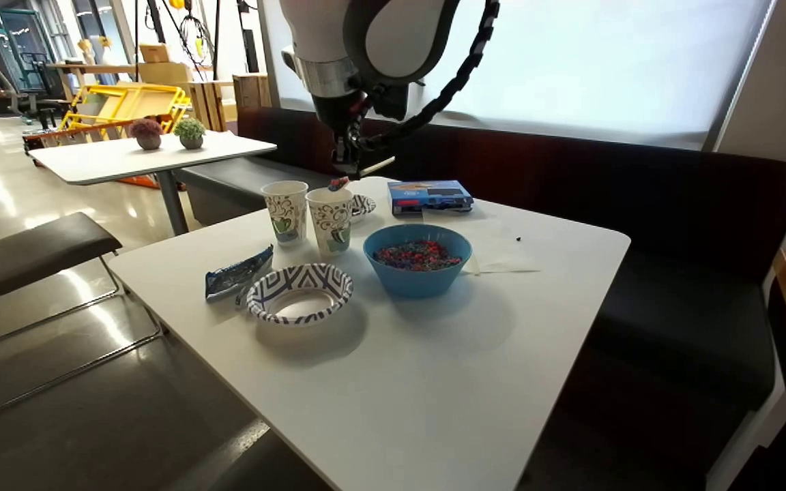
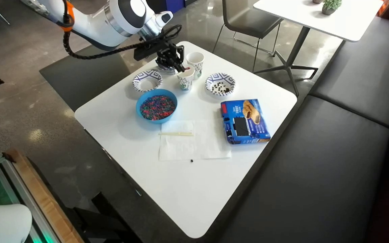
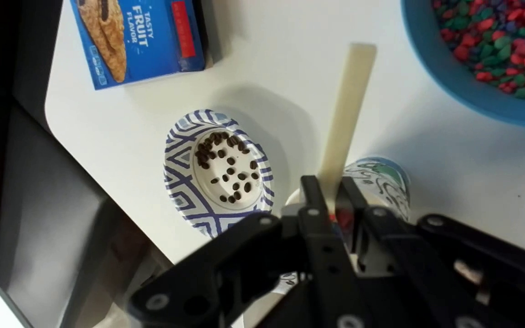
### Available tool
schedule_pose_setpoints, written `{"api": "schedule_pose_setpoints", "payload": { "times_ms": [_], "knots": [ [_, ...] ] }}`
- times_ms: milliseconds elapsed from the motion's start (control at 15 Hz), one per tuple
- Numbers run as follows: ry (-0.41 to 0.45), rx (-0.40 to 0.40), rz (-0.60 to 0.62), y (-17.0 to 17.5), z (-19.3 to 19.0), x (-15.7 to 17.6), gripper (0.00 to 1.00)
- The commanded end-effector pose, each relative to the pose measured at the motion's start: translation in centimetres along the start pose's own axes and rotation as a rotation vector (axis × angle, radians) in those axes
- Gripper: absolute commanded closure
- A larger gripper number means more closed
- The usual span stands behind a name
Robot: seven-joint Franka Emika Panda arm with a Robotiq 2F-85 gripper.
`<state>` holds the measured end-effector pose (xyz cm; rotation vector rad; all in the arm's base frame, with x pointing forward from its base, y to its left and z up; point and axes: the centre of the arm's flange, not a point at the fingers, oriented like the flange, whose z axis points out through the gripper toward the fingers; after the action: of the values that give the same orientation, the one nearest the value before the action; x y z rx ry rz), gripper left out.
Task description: Use the spoon to scoop some of the blue bowl's contents into the closest cup
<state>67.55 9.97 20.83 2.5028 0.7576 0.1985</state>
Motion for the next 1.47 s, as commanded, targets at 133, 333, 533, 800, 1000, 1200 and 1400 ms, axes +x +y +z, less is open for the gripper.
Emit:
{"api": "schedule_pose_setpoints", "payload": {
  "times_ms": [133,333,533,800,1000,1200,1400],
  "knots": [
    [-0.071,-0.137,-0.027,-2.0,0.2,1.3,0.97],
    [-0.103,-0.21,-0.048,-2.9,0.4,1.7,0.97],
    [-0.131,-0.289,-0.071,-4.1,0.3,2.1,0.97],
    [-0.165,-0.417,-0.097,-5.8,-0.4,2.5,0.97],
    [-0.197,-0.511,-0.11,-6.8,-0.7,2.7,0.97],
    [-0.219,-0.527,-0.099,-7.2,-1.5,2.3,0.97],
    [-0.192,-0.359,-0.041,-5.8,-3.7,-0.2,0.97]
  ]
}}
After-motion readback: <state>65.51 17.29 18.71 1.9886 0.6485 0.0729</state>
